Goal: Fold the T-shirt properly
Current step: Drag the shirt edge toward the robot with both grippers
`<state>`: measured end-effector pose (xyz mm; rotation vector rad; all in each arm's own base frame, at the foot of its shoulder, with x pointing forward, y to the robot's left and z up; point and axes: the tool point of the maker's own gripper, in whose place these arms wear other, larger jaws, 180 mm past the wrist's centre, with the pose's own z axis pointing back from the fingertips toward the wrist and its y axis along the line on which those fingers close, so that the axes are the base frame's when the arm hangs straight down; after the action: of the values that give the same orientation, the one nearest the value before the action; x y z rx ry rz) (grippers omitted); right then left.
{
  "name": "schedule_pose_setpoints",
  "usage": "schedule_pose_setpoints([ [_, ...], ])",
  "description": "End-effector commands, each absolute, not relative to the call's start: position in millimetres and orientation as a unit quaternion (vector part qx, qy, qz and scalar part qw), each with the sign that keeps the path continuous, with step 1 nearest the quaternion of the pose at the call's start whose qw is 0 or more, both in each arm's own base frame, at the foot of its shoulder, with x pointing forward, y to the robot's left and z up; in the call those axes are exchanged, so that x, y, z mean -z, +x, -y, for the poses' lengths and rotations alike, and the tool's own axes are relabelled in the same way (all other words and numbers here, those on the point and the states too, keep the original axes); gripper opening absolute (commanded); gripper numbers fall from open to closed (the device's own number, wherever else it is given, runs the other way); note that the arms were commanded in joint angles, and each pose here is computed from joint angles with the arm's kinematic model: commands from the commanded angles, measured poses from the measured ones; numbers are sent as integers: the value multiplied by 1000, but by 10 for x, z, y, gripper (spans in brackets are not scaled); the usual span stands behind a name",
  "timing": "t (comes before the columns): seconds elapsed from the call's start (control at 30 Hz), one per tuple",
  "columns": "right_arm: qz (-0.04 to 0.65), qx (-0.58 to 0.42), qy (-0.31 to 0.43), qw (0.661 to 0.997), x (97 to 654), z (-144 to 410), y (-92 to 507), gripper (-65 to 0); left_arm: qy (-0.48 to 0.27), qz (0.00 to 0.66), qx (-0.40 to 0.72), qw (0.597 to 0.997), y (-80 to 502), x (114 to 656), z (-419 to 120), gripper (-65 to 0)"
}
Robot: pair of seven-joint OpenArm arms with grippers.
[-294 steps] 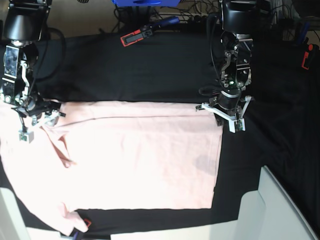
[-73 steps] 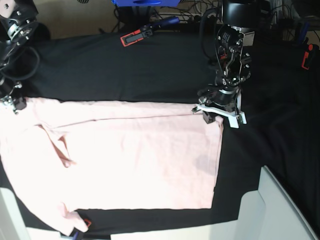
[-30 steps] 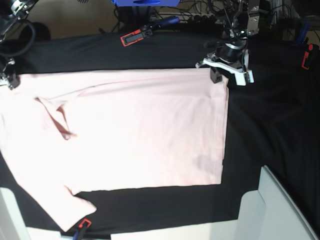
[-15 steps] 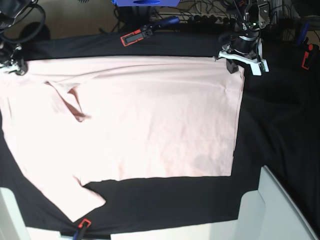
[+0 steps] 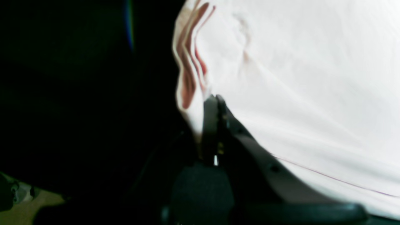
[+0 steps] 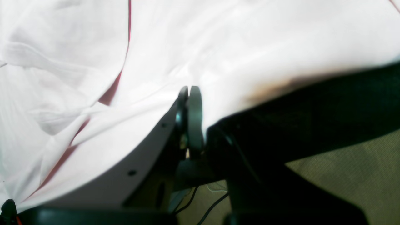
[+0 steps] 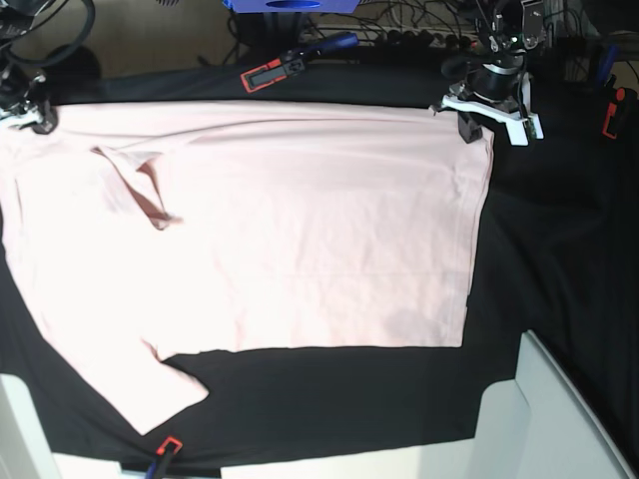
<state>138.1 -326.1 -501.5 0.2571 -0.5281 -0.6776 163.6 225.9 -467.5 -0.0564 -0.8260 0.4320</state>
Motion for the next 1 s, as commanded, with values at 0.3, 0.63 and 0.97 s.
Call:
schedule_pose_setpoints([
  [0.3, 252, 329, 108, 904, 5001, 3338, 1353, -638, -8, 400, -212, 891, 1601, 4702, -2378, -650],
  [0.63, 248, 338, 123, 899, 5068, 3168, 1346, -322, -4, 393, -215, 894, 1551, 4739, -2416, -408],
  [0.97, 277, 376, 82, 881, 4823, 3442, 1149, -308, 2, 395, -207, 895, 1554, 4712, -2476, -322],
])
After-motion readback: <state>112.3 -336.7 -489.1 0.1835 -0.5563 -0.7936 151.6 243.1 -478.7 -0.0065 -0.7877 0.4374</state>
